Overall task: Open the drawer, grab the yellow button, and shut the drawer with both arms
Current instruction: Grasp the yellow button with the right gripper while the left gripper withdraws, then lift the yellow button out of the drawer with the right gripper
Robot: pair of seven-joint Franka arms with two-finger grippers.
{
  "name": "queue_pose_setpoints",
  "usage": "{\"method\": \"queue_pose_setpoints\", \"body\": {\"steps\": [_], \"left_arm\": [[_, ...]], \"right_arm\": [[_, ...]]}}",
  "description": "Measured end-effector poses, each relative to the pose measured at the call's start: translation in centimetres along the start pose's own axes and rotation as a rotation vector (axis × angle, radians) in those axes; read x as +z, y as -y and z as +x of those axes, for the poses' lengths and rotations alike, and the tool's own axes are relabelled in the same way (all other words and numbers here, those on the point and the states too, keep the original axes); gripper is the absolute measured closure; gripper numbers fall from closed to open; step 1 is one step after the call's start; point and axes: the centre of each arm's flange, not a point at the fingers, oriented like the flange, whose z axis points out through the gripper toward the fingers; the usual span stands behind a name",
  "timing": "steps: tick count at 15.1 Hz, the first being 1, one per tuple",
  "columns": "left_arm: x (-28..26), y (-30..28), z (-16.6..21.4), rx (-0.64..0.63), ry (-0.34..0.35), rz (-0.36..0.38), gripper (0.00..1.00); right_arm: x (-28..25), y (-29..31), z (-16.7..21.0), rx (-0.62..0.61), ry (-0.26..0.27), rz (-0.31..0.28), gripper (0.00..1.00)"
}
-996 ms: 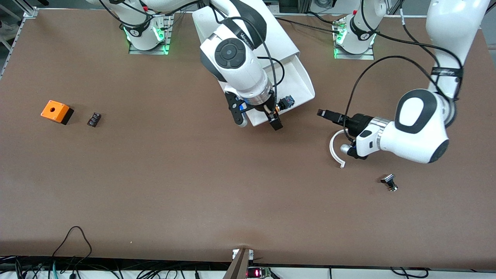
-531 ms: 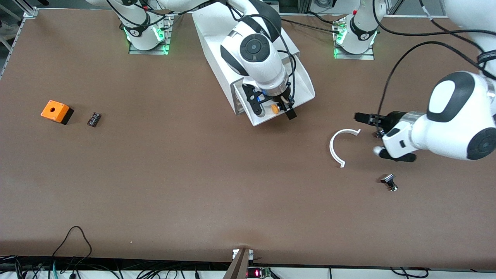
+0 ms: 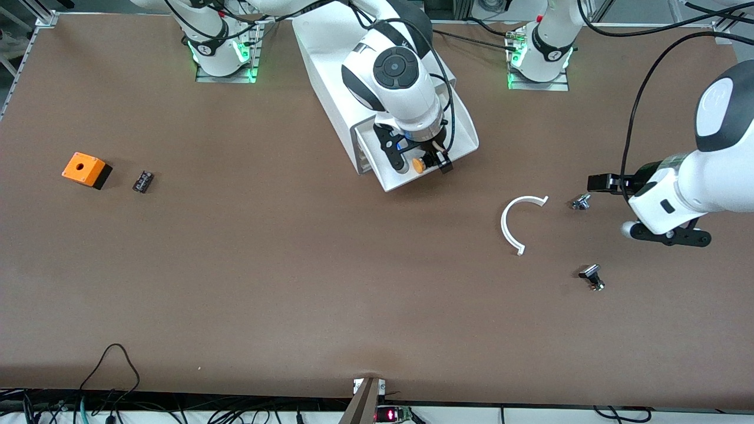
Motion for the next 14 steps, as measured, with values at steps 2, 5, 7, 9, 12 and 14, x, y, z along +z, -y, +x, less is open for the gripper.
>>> {"method": "queue_pose_setpoints", "body": {"steps": [2, 5, 7, 9, 12, 14], "left_arm": [[-0.3, 0.0, 0.0, 0.000, -0.012, -0.001, 0.00], [-0.1, -0.1, 0.2, 0.000, -0.011, -0.001, 0.00], [0.1, -0.1, 0.4, -0.016, -0.009, -0.002, 0.00], [0.0, 0.0, 0.5, -0.053, -0.012, -0.003, 0.00], [-0.2, -0.5, 0.4, -0.147, -0.014, -0.013, 0.00], [-0.2, -1.9, 0.3, -0.251, -0.009, -0.034, 0.00]], "right_arm": [[0.0, -0.1, -0.1, -0.002, 0.000, -0.001, 0.59], [-0.4, 0.0, -0.3, -0.003, 0.002, 0.000, 0.59], [-1.2, -0.1, -0.2, -0.004, -0.003, -0.012, 0.59], [-3.7, 0.4, 0.2, 0.002, 0.000, 0.002, 0.59], [-9.3, 1.3, 2.7, -0.032, -0.007, 0.003, 0.59], [-12.4, 1.7, 4.9, -0.113, -0.017, -0.005, 0.59]]}}
